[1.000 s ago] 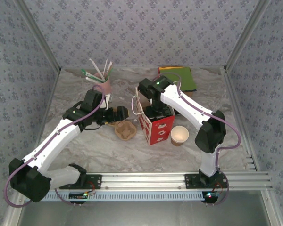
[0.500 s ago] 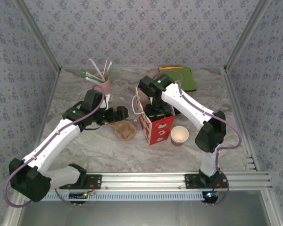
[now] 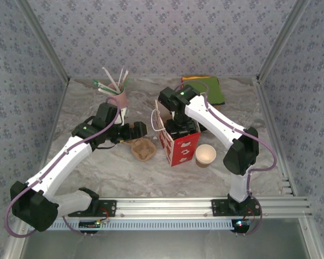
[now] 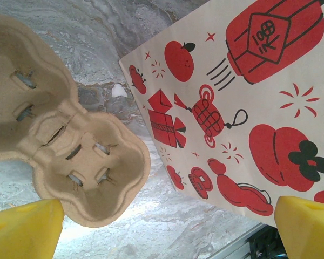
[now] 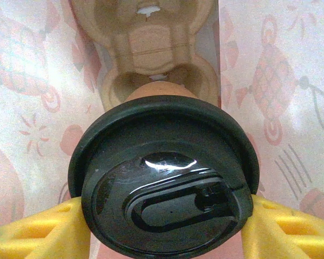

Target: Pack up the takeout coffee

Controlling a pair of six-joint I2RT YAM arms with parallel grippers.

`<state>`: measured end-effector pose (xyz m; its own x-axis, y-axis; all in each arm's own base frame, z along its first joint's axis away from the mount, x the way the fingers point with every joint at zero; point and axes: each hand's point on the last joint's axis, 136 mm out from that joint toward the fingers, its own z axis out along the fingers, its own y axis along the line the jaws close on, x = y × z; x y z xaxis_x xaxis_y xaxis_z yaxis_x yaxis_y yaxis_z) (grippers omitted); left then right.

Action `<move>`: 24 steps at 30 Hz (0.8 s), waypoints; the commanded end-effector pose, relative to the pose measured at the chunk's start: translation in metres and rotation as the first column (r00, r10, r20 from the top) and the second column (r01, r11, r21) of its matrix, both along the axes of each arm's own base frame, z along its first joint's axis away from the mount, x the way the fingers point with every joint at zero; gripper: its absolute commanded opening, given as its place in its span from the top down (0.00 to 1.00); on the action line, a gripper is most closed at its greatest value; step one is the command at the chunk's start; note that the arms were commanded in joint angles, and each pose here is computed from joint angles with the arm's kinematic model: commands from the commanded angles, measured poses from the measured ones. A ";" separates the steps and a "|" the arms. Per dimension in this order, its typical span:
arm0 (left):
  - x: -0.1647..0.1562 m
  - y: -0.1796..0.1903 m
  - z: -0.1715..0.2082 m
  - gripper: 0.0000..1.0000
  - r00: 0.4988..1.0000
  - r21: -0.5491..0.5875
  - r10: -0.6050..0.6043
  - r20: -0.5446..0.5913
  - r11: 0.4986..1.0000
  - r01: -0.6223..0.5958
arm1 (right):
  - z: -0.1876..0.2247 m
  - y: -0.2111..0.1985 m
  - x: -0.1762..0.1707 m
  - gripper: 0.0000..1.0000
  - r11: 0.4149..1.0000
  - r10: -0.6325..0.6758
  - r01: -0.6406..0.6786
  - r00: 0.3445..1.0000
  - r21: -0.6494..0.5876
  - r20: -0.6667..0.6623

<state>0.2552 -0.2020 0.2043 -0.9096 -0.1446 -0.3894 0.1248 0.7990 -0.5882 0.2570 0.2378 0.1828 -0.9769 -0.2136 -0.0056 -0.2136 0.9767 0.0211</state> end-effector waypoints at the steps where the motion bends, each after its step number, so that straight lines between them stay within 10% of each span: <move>1: 0.001 -0.005 0.008 0.00 0.999 -0.008 -0.028 0.032 1.000 0.028 | 0.002 -0.002 0.000 0.35 1.000 0.005 -0.005 1.000 -0.015 -0.008; 24: 0.001 -0.005 0.009 0.00 0.999 -0.008 -0.030 0.031 1.000 0.030 | -0.001 -0.004 -0.002 0.35 1.000 0.008 -0.008 1.000 -0.024 -0.017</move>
